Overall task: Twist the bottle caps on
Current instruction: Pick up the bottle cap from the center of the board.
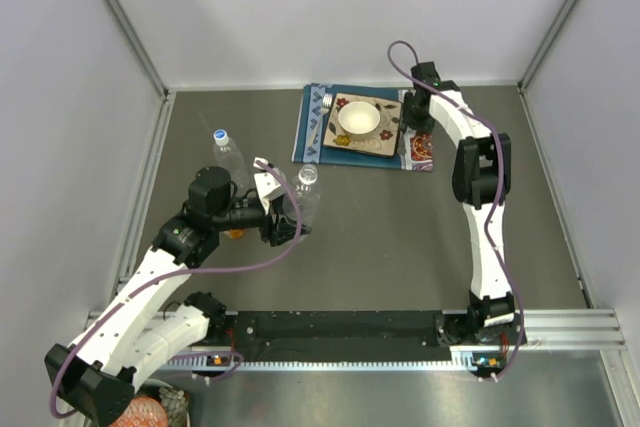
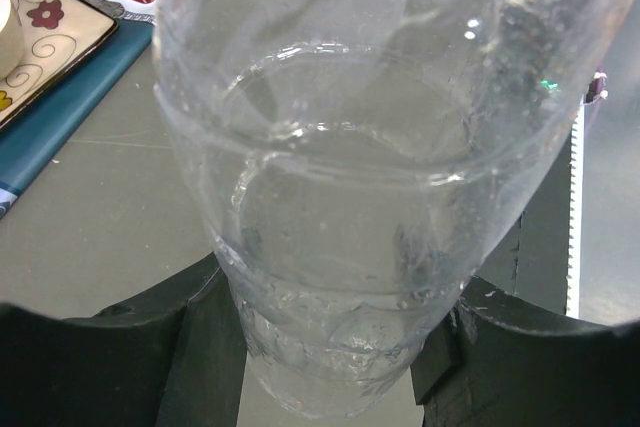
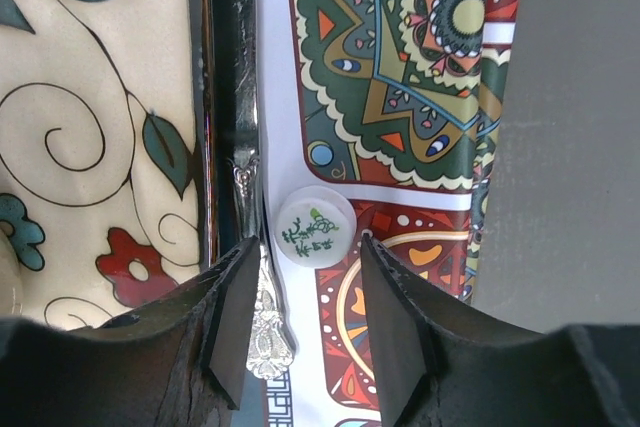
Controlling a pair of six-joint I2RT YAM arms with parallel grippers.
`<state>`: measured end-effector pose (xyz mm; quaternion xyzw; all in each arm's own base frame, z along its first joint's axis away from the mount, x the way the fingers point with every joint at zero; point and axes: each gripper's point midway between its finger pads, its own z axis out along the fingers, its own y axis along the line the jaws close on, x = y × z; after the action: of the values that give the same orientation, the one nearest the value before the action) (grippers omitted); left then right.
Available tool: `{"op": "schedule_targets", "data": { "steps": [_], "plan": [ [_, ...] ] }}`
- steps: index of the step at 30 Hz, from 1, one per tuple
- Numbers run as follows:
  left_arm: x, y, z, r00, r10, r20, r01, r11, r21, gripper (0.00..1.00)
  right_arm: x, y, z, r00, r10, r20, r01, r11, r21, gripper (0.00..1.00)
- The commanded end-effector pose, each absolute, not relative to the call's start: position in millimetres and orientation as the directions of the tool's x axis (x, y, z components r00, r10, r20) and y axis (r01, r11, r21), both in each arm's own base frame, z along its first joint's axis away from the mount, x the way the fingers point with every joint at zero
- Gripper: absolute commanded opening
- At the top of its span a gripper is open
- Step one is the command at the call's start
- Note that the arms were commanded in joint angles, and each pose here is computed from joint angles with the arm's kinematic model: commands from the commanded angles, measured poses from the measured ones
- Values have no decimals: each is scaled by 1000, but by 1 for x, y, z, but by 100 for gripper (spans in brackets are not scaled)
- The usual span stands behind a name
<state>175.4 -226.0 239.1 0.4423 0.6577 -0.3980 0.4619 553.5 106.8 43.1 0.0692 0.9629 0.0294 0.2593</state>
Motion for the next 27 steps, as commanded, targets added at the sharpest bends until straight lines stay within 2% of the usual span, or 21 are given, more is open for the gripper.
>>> {"op": "schedule_targets", "data": {
  "steps": [1,6,10,11,14,21,22,24,25,27],
  "plan": [
    [179,-228,273,-74,162,-984,957,288,-25,1,557,112,44,-854,132,-504,112,991,70,45],
    [178,-227,271,-78,165,-983,957,289,-27,1,557,109,48,-850,125,-511,112,992,56,37],
    [177,-227,269,-82,166,-983,958,286,-32,1,558,108,52,-846,120,-519,109,993,51,26],
    [177,-227,269,-81,166,-983,959,283,-31,1,557,107,52,-846,117,-521,109,993,45,21],
    [176,-227,266,-88,170,-982,959,282,-38,1,555,105,61,-839,99,-535,101,995,24,16],
    [167,-224,251,-75,212,-974,970,242,-22,2,543,109,108,-800,28,-600,38,999,-4,11],
    [165,-224,251,-55,216,-975,973,231,-4,2,539,115,134,-771,31,-636,22,1000,22,10],
    [161,-223,247,-51,227,-973,976,216,-1,2,521,120,140,-776,13,-631,-12,999,35,8],
    [158,-222,247,-29,228,-973,980,200,17,2,510,128,175,-735,9,-679,-48,997,66,8],
    [156,-221,245,-31,233,-972,981,194,16,2,496,131,172,-725,-12,-688,-77,995,64,8]
  ]
}}
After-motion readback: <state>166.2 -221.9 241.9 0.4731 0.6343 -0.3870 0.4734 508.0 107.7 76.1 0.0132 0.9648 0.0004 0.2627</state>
